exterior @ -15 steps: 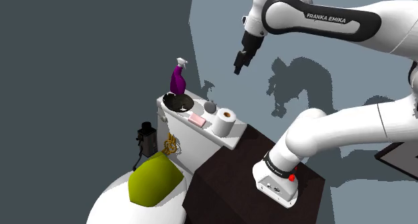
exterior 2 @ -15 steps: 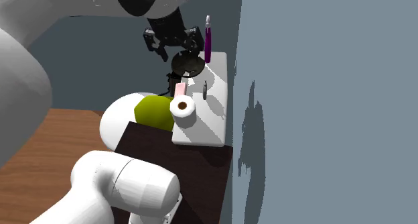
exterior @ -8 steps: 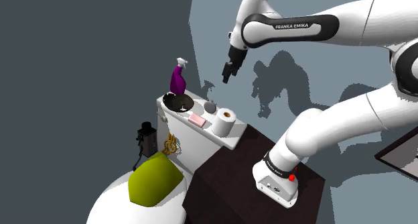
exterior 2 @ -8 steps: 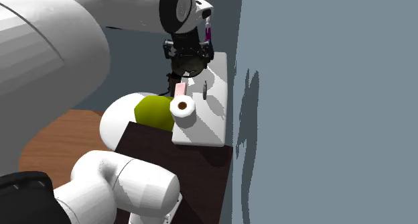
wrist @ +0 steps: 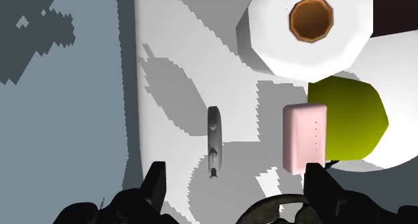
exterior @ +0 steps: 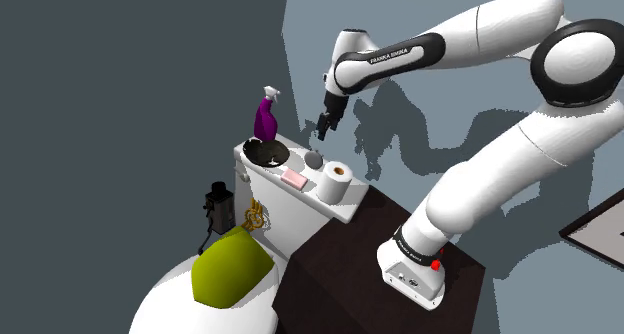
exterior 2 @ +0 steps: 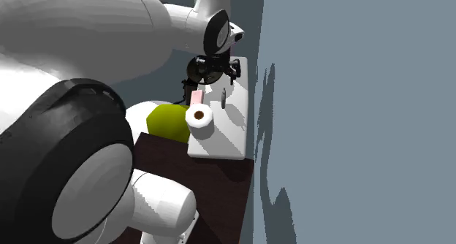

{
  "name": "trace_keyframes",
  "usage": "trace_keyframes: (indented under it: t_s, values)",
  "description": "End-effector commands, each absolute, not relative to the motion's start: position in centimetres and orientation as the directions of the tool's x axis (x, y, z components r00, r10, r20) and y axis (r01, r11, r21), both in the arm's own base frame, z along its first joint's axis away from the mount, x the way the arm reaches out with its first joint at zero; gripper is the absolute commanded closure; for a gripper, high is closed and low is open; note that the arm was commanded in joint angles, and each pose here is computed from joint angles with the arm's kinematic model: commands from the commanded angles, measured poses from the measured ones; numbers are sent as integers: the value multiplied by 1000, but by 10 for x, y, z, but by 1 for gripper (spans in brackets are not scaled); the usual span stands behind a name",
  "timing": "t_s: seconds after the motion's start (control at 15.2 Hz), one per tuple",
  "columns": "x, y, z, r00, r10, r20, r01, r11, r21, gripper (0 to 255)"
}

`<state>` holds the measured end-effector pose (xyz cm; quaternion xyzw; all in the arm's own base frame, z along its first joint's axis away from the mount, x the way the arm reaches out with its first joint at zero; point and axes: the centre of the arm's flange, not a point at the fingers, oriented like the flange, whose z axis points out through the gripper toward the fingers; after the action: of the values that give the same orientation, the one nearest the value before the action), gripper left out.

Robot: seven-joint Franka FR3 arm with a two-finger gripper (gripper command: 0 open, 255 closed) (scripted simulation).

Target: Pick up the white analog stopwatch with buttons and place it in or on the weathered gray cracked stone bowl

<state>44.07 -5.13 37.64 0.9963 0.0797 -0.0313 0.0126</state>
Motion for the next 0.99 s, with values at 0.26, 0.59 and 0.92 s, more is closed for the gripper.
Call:
trace_keyframes:
  t_s: [0.26, 0.59, 0.92]
  values:
    - [474, -66, 301, 980, 176, -93, 174, -984, -29, 0]
    - [475, -67, 273, 979, 177, -96, 175, -984, -34, 0]
    - [473, -66, 254, 979, 177, -96, 175, -984, -34, 0]
